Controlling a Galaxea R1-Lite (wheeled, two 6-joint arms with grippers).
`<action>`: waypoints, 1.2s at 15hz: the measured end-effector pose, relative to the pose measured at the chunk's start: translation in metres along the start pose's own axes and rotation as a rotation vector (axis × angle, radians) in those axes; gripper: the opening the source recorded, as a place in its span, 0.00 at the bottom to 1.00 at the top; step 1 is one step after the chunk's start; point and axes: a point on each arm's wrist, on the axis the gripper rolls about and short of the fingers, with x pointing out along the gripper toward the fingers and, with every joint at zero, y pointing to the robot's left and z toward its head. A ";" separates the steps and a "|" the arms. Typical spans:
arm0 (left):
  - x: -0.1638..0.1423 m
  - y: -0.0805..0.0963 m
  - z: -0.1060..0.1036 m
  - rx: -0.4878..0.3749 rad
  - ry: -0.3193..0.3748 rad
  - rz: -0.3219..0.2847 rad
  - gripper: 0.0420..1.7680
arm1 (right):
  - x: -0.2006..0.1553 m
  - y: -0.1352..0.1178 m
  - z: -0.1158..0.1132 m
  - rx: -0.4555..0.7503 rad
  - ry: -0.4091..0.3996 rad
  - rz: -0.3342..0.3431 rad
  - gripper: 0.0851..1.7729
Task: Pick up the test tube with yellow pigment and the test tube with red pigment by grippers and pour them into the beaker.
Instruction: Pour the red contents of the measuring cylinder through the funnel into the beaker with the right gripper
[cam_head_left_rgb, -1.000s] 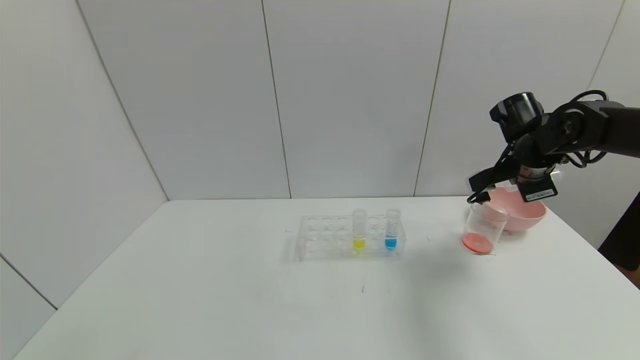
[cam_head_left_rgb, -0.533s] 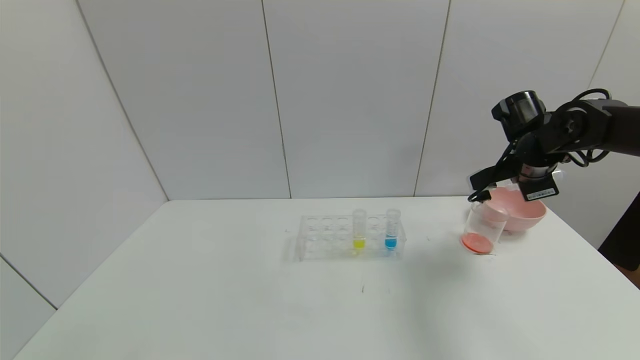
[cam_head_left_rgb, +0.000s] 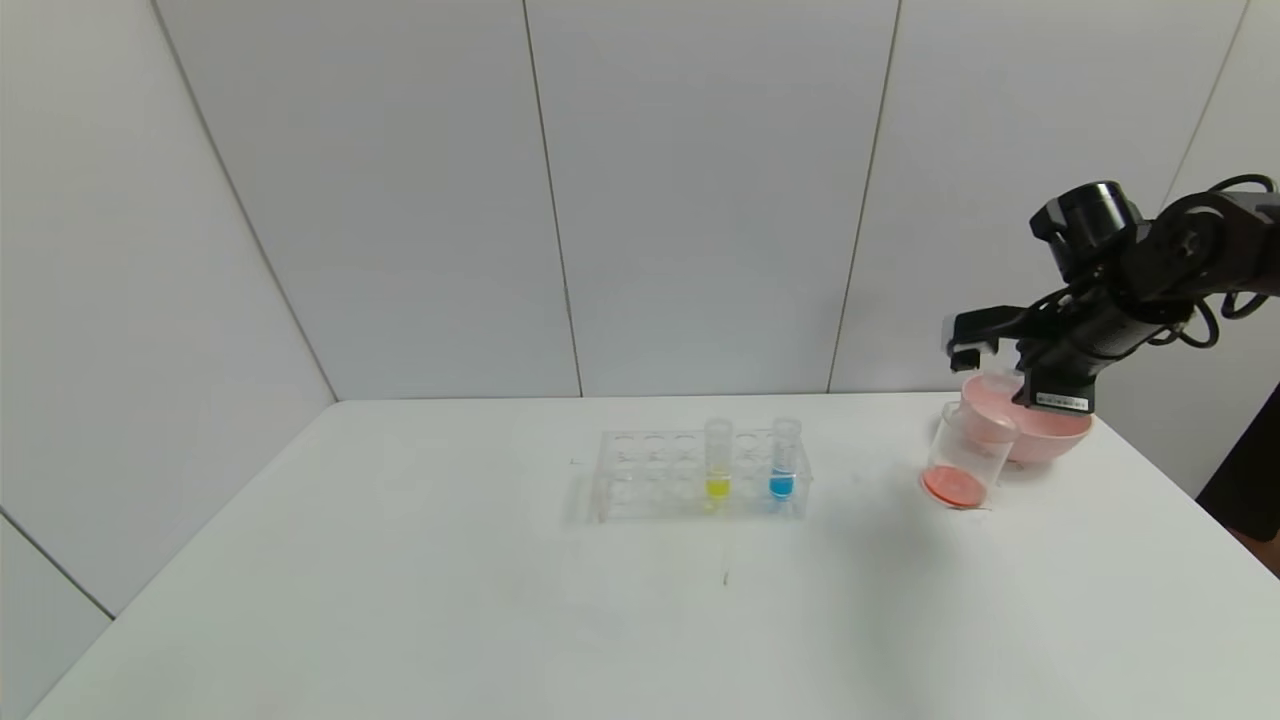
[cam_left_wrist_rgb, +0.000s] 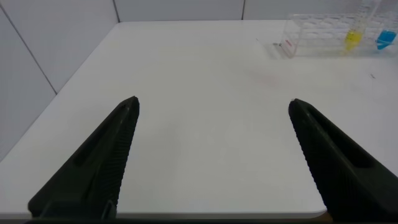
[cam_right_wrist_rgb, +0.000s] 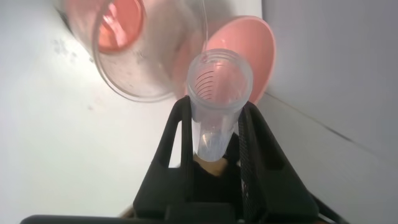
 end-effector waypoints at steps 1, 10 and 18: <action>0.000 0.000 0.000 0.000 0.000 0.000 0.97 | -0.002 0.000 -0.005 0.109 -0.069 0.042 0.24; 0.000 0.000 0.000 0.000 0.000 0.000 0.97 | -0.064 -0.018 -0.092 0.813 -0.365 0.163 0.24; 0.000 0.000 0.000 0.000 0.000 0.000 0.97 | -0.091 -0.028 -0.122 1.189 -0.588 -0.059 0.24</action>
